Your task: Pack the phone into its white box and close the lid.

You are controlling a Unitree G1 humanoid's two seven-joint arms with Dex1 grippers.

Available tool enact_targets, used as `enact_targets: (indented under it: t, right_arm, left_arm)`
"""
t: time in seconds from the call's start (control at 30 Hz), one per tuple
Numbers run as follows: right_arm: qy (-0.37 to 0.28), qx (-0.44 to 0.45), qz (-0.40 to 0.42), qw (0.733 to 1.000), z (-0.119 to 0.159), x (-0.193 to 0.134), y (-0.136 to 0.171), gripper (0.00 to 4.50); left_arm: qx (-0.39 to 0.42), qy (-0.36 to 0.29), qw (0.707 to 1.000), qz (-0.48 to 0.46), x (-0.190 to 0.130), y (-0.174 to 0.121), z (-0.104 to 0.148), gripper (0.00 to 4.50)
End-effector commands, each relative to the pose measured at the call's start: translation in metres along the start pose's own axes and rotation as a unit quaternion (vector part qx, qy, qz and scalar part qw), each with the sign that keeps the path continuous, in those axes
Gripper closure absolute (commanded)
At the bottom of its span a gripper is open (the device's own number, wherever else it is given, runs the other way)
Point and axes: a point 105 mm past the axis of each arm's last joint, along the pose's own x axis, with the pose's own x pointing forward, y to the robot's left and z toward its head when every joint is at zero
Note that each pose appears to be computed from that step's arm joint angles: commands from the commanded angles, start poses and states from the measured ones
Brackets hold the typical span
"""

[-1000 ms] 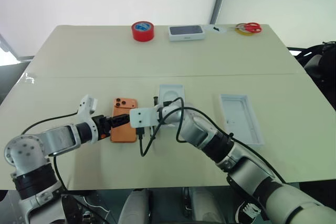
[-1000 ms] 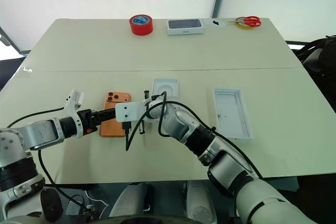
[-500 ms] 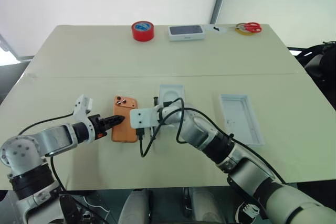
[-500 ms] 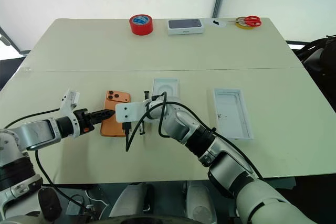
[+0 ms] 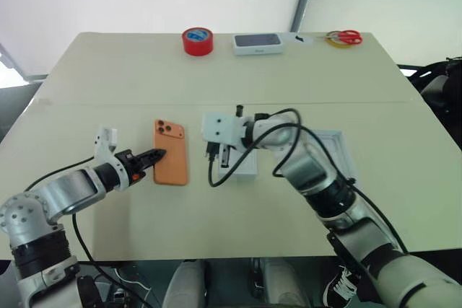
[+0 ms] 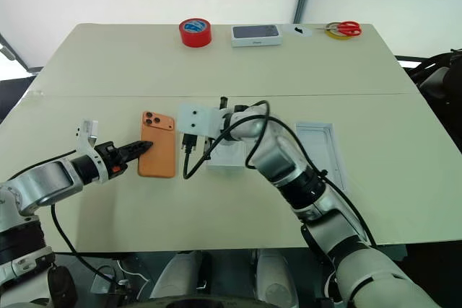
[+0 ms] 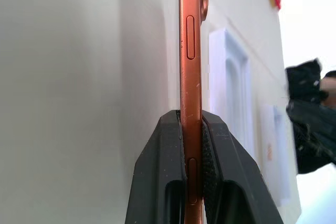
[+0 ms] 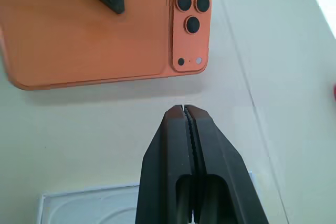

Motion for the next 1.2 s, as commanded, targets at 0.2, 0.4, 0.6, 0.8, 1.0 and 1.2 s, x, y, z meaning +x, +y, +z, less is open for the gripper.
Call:
enact_targets:
  t: [0.2, 0.4, 0.6, 0.8, 1.0, 1.2]
  right_arm:
    - [-0.033, 0.142, -0.027, 0.989, -0.033, -0.077, -0.011, 4.5]
    - [0.0, 0.197, -0.063, 0.978, -0.068, -0.108, -0.006, 4.5]
    - [0.029, 0.215, -0.098, 0.971, -0.09, -0.127, -0.003, 4.5]
    - [0.037, 0.221, -0.107, 0.969, -0.097, -0.13, 0.0, 4.5]
    - [0.038, 0.22, -0.108, 0.969, -0.099, -0.129, 0.0, 4.5]
    - [0.033, 0.218, -0.101, 0.97, -0.097, -0.127, 0.001, 4.5]
  left_arm:
    - [-0.033, 0.025, 0.995, -0.095, 0.058, -0.069, -0.014, 4.48]
    - [-0.042, 0.073, 0.992, -0.091, 0.097, -0.072, -0.043, 4.48]
    - [-0.036, 0.098, 0.991, -0.088, 0.112, -0.069, -0.059, 4.48]
    - [-0.025, 0.127, 0.987, -0.096, 0.119, -0.072, -0.073, 4.48]
    - [-0.003, 0.142, 0.986, -0.09, 0.118, -0.069, -0.081, 4.48]
    - [0.005, 0.141, 0.986, -0.085, 0.115, -0.064, -0.079, 4.48]
